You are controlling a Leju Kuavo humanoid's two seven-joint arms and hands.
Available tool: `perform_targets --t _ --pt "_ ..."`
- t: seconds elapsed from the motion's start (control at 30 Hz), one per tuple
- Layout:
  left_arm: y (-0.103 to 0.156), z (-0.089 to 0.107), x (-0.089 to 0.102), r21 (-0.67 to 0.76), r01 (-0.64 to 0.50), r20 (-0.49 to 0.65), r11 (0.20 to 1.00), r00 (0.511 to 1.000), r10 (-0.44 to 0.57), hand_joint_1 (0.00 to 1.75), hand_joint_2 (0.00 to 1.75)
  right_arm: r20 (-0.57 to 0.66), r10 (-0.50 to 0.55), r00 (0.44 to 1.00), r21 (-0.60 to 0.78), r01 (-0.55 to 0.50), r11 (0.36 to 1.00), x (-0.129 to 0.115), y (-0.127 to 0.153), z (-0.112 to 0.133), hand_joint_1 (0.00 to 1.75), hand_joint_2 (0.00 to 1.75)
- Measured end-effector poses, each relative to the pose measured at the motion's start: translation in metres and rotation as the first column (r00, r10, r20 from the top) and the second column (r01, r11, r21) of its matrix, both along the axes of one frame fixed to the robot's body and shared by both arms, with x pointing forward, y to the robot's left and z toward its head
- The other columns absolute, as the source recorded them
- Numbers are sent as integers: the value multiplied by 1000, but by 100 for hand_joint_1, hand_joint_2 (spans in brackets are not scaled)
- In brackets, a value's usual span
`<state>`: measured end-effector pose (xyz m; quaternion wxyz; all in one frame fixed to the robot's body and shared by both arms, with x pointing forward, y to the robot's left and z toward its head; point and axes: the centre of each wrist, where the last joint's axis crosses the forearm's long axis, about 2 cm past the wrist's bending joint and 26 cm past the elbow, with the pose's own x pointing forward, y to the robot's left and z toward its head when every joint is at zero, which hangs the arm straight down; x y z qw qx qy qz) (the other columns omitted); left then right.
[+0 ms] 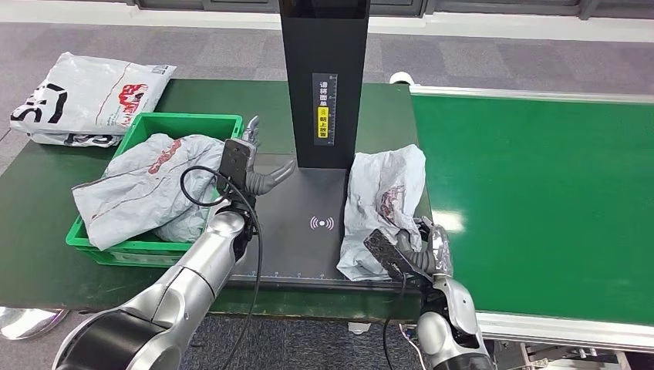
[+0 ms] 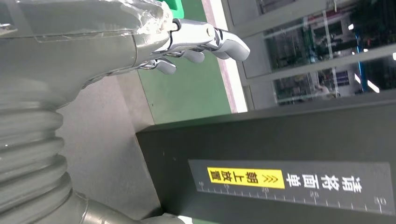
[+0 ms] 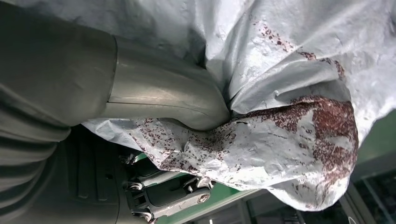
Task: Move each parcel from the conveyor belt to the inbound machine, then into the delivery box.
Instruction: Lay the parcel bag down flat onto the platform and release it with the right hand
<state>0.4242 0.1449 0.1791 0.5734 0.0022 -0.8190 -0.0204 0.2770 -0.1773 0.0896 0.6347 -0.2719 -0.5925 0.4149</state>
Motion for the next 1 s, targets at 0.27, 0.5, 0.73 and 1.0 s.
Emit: perform_targets --t 0.27,0.5,0.73,1.0 --pt "5 0 -1 -32 -32 33 999 999 33 0 175 -35 22 999 -35 -24 999 -5 -3 -6 0 175" --pt "5 0 -4 -40 9 54 999 999 -7 0 175 -31 23 999 -29 -24 999 -7 -5 -8 0 175" --pt "2 -2 -12 7 129 101 992 987 -129 0 175 78 53 996 96 -60 994 -5 -8 -1 0 175" --pt "-2 -1 -19 15 190 118 982 975 -190 0 175 228 32 973 307 -103 946 -2 -16 14 0 175"
